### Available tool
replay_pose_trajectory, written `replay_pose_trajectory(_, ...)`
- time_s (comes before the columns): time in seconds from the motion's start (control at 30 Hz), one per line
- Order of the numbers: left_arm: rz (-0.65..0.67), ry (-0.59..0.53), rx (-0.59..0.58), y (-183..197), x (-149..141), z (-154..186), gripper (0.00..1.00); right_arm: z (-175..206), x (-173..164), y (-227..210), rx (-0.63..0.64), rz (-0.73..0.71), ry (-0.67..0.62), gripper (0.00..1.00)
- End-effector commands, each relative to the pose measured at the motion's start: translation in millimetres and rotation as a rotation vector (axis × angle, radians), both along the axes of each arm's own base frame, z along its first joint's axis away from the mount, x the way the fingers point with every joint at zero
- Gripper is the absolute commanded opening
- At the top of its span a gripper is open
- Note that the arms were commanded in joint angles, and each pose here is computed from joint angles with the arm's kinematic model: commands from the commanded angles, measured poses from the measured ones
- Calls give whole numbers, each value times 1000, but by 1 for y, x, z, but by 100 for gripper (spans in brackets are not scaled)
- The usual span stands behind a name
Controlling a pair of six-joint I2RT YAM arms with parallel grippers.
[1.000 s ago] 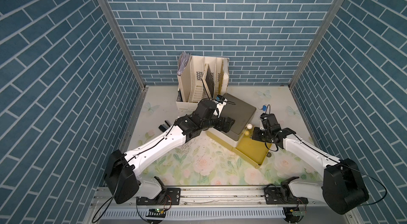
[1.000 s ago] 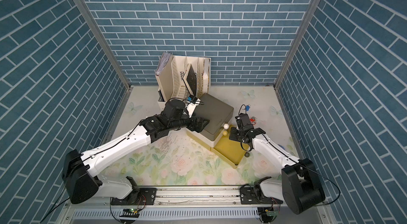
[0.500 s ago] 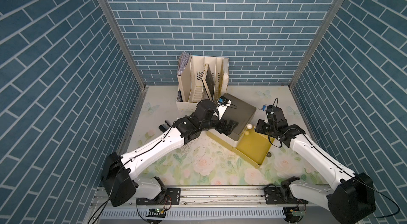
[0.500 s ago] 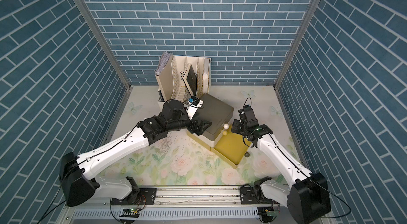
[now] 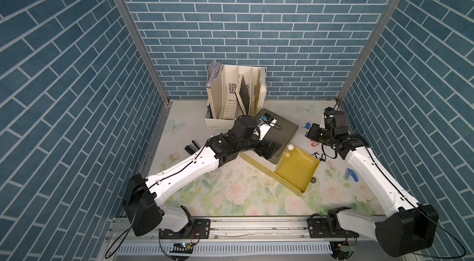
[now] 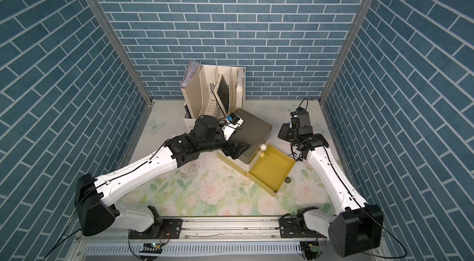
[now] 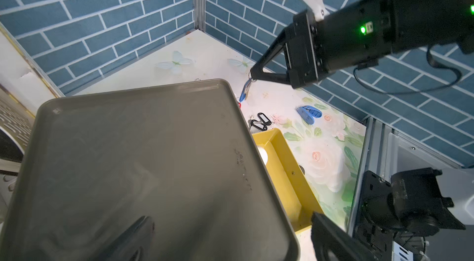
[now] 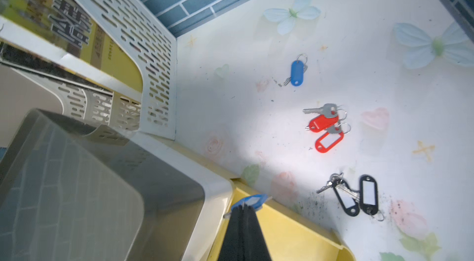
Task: Take the keys out of the drawer
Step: Place the key at the center of the board.
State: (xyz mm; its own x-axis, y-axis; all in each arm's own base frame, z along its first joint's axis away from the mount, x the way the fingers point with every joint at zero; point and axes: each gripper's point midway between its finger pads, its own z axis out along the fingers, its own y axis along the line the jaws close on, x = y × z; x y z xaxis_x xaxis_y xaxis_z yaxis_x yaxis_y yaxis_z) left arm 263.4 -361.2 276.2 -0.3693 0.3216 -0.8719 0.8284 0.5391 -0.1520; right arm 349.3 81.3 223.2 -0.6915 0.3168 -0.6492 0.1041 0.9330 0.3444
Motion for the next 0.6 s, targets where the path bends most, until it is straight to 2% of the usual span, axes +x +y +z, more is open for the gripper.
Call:
replay_pose_trajectory(0.0,-53,-34,25,-11,-7,3,100,10,12,-13,-9,24,-9,0)
replay_pose_trajectory(0.17,-65,-57,46,-19,-6,5,100,8,36,-36,20,-5,0,0)
replay_pose_trajectory(0.57,-83,-92,75,-25,-4,4,100,-34,87,-68,148,-52,58,0)
